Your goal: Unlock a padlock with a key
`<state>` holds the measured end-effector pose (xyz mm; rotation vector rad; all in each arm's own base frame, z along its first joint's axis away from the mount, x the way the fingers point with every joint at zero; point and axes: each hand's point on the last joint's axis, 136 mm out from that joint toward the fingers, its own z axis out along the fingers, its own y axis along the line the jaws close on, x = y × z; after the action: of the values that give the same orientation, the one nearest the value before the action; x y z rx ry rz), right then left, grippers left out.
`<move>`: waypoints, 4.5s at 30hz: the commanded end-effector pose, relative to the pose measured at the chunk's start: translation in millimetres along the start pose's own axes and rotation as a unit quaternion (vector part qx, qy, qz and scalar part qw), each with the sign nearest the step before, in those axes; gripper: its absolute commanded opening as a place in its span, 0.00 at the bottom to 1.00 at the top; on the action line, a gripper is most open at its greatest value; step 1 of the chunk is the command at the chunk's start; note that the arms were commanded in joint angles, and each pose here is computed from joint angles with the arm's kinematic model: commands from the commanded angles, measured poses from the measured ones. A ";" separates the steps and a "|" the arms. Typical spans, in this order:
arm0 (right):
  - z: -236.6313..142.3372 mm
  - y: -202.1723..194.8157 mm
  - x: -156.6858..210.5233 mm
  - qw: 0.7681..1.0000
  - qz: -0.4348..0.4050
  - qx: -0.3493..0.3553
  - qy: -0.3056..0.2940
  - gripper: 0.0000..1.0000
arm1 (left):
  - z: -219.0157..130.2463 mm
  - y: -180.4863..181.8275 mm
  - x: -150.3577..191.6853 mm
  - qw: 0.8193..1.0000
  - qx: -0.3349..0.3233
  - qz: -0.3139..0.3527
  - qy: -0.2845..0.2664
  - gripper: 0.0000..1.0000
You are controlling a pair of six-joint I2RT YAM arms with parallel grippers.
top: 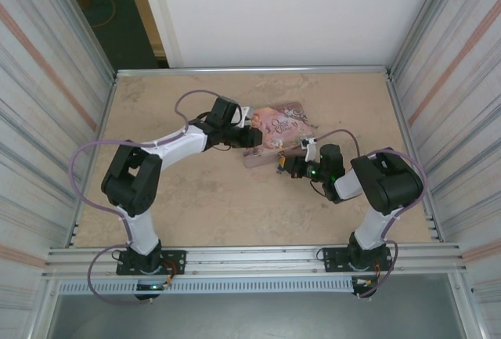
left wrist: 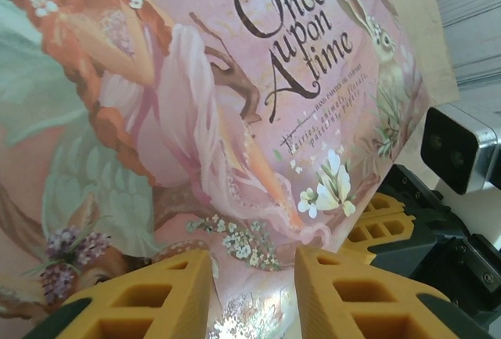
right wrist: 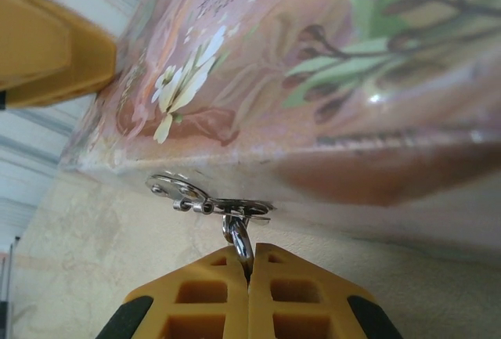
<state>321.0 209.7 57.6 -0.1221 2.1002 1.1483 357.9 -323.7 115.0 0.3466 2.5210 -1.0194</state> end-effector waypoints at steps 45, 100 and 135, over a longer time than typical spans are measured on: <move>-14.7 -31.6 -109.3 0.961 0.195 0.102 -0.168 0.00 | 18.9 55.3 90.4 0.984 -0.083 -0.098 0.123 0.35; -62.9 35.8 108.7 0.949 0.067 0.137 0.276 0.00 | -200.5 86.1 34.3 0.950 -0.185 -0.056 -0.244 0.73; -85.0 32.2 11.6 0.967 -0.055 0.211 0.129 0.40 | -248.8 114.6 33.5 0.918 -0.253 -0.065 -0.299 0.85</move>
<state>237.4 181.4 80.9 -0.1906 2.5674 0.7165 307.0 -78.4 194.9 -0.2491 2.1446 -0.4663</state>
